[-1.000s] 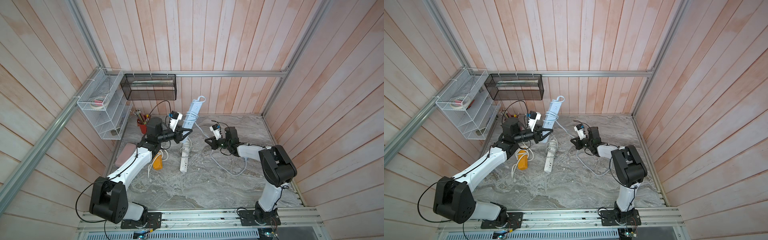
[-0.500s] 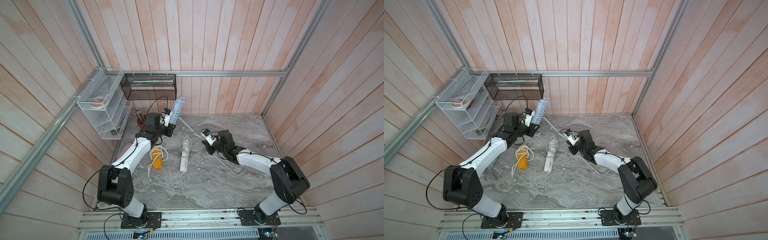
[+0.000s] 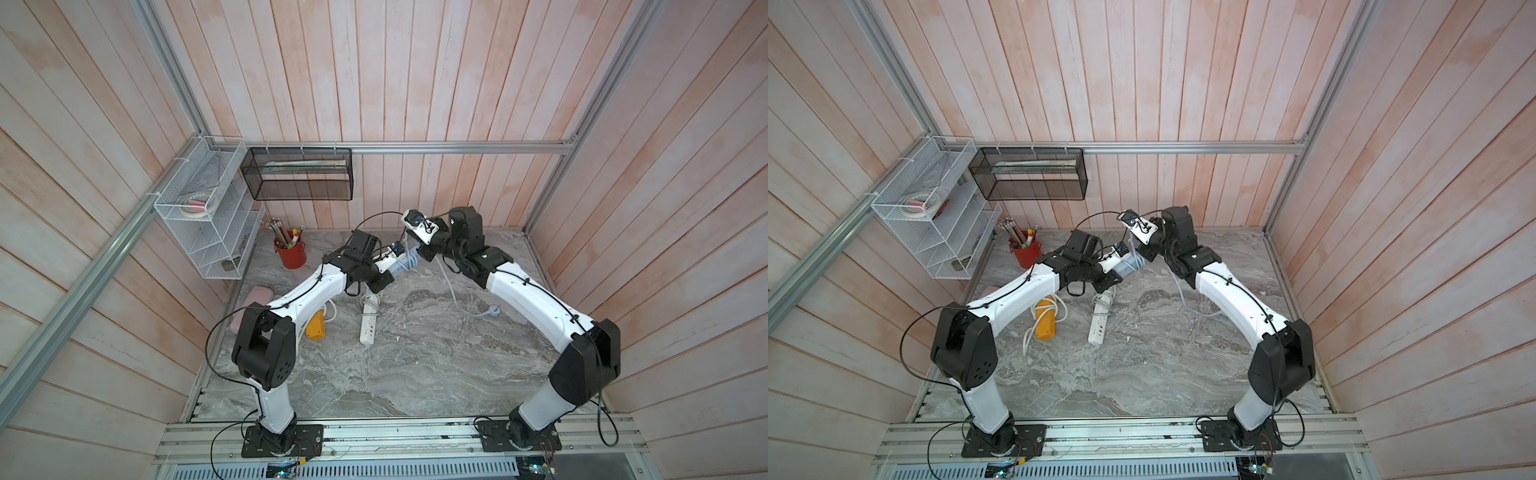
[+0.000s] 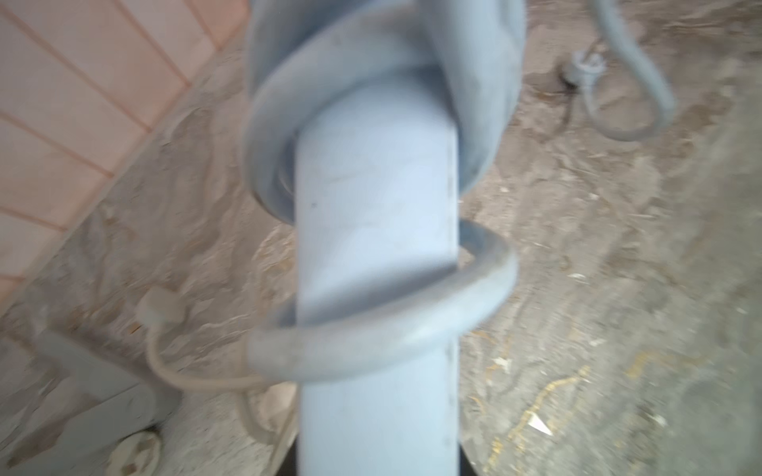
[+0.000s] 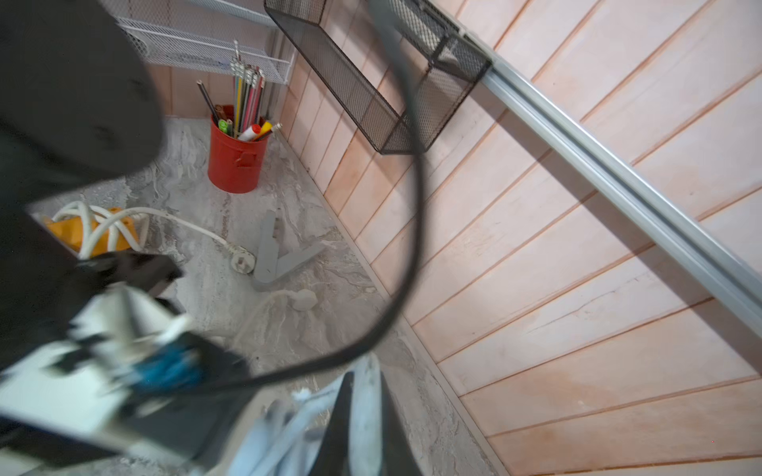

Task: Wrap the cord around the power strip
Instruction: Wrap the power cord around the power strip.

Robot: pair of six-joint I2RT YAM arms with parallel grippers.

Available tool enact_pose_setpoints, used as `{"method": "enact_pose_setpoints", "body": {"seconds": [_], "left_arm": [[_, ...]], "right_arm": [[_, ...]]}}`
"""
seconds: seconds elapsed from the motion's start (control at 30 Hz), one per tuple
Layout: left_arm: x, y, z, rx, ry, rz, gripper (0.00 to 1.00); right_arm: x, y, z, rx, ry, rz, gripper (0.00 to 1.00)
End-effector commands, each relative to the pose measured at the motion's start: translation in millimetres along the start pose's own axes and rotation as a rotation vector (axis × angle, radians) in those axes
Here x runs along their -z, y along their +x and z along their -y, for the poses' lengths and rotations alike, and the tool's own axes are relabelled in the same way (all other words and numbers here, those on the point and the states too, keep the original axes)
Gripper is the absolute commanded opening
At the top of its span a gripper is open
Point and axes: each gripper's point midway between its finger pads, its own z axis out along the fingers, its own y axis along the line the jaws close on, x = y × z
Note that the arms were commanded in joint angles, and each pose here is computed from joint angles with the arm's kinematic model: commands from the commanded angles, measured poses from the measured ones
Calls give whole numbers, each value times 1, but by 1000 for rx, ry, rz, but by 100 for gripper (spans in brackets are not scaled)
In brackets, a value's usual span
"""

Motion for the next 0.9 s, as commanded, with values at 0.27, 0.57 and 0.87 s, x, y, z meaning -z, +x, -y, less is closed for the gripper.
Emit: {"method": "enact_pose_setpoints", "body": {"seconds": [0.27, 0.57, 0.87], "left_arm": [[45, -11, 118, -206, 428, 117, 0], [40, -2, 116, -153, 454, 47, 0], [119, -58, 124, -170, 520, 404, 0]], "right_arm": [[-34, 62, 59, -109, -36, -78, 0], [-17, 88, 87, -162, 88, -163, 0], [-41, 99, 67, -501, -161, 94, 33]]}}
